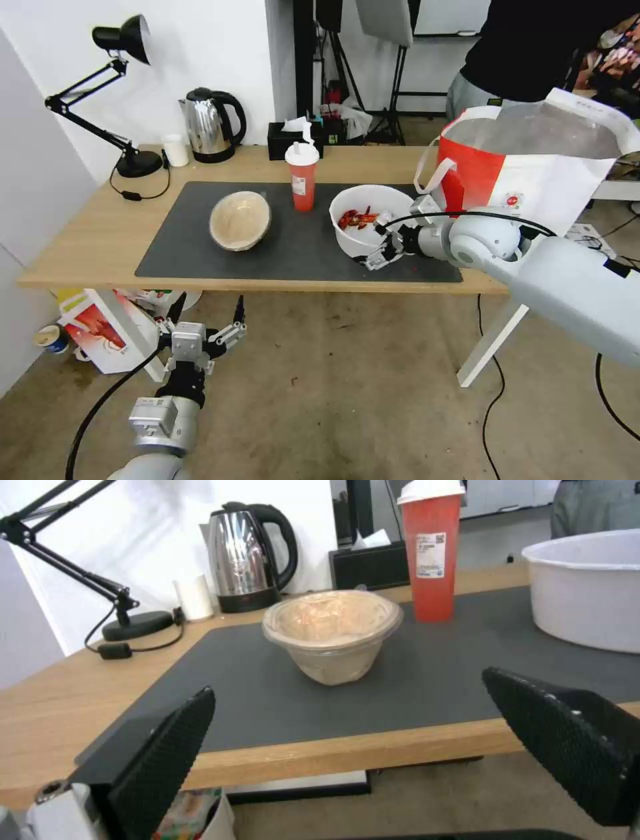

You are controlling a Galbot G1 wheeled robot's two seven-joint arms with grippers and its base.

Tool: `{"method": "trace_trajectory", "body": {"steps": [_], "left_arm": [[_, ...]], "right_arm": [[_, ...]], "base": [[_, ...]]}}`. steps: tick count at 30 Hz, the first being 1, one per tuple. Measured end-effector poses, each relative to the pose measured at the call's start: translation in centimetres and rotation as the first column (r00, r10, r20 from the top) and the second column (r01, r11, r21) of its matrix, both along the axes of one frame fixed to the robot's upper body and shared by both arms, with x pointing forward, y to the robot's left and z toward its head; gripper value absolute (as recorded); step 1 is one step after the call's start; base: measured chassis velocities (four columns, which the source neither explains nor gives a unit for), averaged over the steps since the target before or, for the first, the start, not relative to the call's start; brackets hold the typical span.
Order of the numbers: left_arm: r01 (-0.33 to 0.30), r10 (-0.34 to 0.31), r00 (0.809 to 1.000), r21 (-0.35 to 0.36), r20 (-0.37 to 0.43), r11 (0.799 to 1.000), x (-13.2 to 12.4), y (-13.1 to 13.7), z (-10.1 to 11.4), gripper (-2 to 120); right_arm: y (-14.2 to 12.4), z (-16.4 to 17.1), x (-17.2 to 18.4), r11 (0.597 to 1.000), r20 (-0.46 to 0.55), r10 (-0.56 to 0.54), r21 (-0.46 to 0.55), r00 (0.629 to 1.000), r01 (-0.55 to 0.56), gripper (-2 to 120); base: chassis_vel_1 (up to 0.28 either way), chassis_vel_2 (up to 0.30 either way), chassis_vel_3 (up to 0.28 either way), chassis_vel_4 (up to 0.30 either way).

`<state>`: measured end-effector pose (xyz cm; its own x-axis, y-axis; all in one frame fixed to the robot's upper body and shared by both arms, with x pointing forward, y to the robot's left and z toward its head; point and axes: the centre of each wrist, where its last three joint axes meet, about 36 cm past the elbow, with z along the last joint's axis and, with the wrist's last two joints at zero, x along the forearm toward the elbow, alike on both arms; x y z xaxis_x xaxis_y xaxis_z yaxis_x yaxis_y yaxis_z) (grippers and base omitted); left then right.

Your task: Pick up the trash from the table and place it into the takeout bag.

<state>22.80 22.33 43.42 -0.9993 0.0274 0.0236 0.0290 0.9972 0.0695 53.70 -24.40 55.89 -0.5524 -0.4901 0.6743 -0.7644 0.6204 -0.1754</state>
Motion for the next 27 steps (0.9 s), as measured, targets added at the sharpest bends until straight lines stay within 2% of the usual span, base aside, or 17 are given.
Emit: {"method": "trace_trajectory", "body": {"steps": [2, 4, 5, 8, 10, 12, 13, 16, 18, 20, 21, 25, 27], "left_arm": [[0.0, 0.0, 1.0, 0.0, 0.0, 1.0, 0.0, 0.0, 0.0, 100], [0.0, 0.0, 1.0, 0.0, 0.0, 1.0, 0.0, 0.0, 0.0, 100], [0.0, 0.0, 1.0, 0.0, 0.0, 1.0, 0.0, 0.0, 0.0, 100], [0.0, 0.0, 1.0, 0.0, 0.0, 1.0, 0.0, 0.0, 0.0, 100], [0.0, 0.0, 1.0, 0.0, 0.0, 1.0, 0.0, 0.0, 0.0, 100], [0.0, 0.0, 1.0, 0.0, 0.0, 1.0, 0.0, 0.0, 0.0, 100], [0.0, 0.0, 1.0, 0.0, 0.0, 1.0, 0.0, 0.0, 0.0, 100], [0.0, 0.0, 1.0, 0.0, 0.0, 1.0, 0.0, 0.0, 0.0, 100], [0.0, 0.0, 1.0, 0.0, 0.0, 1.0, 0.0, 0.0, 0.0, 100], [0.0, 0.0, 1.0, 0.0, 0.0, 1.0, 0.0, 0.0, 0.0, 100], [0.0, 0.0, 1.0, 0.0, 0.0, 1.0, 0.0, 0.0, 0.0, 100], [0.0, 0.0, 1.0, 0.0, 0.0, 1.0, 0.0, 0.0, 0.0, 100], [0.0, 0.0, 1.0, 0.0, 0.0, 1.0, 0.0, 0.0, 0.0, 100]], "right_arm": [[0.0, -0.02, -0.01, 1.0, 0.0, 0.0, 0.0, 1.0, 0.0, 83], [0.03, -0.09, -0.02, 1.0, -0.002, 0.001, 0.0, 1.0, -0.001, 73], [0.03, -0.09, -0.02, 1.0, -0.002, 0.001, 0.0, 1.0, -0.001, 73], [0.13, -0.24, -0.05, 1.0, -0.004, 0.002, 0.002, 1.0, -0.002, 57], [0.16, -0.27, -0.06, 1.0, -0.005, 0.002, 0.002, 1.0, -0.002, 54], [0.19, -0.29, -0.09, 1.0, -0.004, 0.002, 0.002, 1.0, -0.002, 43], [0.19, -0.29, -0.09, 1.0, -0.004, 0.002, 0.002, 1.0, -0.002, 43], [0.21, -0.26, -0.2, 1.0, -0.003, 0.003, 0.001, 1.0, -0.003, 27], [0.17, -0.25, -0.21, 1.0, -0.002, 0.002, 0.0, 1.0, -0.002, 24], [0.1, -0.21, -0.22, 1.0, -0.003, -0.001, -0.003, 1.0, 0.001, 13], [0.1, -0.21, -0.22, 1.0, -0.003, -0.001, -0.003, 1.0, 0.001, 13], [0.15, -0.02, -0.33, 1.0, 0.001, 0.002, -0.004, 1.0, -0.002, 0], [0.19, 0.05, -0.41, 1.0, 0.003, 0.003, -0.004, 1.0, -0.003, 0]], "base": [[0.0, 0.0, 0.0, 0.0], [0.0, 0.0, 0.0, 0.0], [0.0, 0.0, 0.0, 0.0], [0.0, 0.0, 0.0, 0.0], [0.0, 0.0, 0.0, 0.0], [0.0, 0.0, 0.0, 0.0], [0.0, 0.0, 0.0, 0.0], [0.0, 0.0, 0.0, 0.0], [0.0, 0.0, 0.0, 0.0], [0.0, 0.0, 0.0, 0.0], [0.0, 0.0, 0.0, 0.0], [0.0, 0.0, 0.0, 0.0], [0.0, 0.0, 0.0, 0.0]]}}
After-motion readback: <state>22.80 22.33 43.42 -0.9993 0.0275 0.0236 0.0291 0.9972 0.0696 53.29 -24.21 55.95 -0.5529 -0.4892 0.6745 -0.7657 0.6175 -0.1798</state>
